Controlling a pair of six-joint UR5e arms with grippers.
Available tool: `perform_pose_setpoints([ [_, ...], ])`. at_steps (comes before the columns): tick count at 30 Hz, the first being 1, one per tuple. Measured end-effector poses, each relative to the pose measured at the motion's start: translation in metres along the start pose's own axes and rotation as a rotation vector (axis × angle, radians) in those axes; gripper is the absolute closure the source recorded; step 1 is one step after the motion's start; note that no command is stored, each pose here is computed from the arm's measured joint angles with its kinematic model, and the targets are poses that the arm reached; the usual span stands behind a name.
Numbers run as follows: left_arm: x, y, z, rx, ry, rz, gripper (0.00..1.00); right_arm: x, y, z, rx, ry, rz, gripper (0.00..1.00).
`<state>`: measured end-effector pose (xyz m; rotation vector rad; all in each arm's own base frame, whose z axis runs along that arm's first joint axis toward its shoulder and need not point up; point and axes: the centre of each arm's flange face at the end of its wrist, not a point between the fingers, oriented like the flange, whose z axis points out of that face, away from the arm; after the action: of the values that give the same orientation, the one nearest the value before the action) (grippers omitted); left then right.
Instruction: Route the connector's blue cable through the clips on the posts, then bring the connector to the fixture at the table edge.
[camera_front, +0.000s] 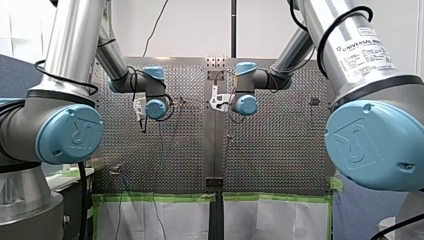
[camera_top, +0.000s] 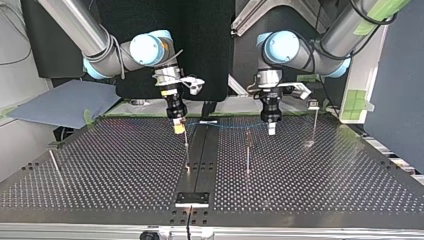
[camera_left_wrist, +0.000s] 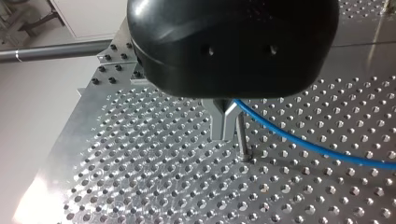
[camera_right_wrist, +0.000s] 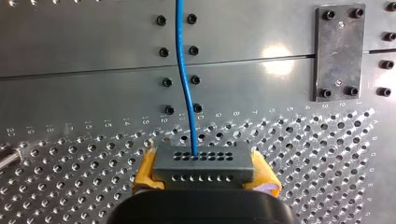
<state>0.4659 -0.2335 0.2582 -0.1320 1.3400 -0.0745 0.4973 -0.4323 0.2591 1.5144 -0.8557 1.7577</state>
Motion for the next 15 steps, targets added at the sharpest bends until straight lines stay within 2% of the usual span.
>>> perform_pose_setpoints([
  [15,0.013,0.006,0.018,0.014,0.008,-0.008,1.0,0.0,0.002,0.001,-0.006,0.003,0.0,1.0],
])
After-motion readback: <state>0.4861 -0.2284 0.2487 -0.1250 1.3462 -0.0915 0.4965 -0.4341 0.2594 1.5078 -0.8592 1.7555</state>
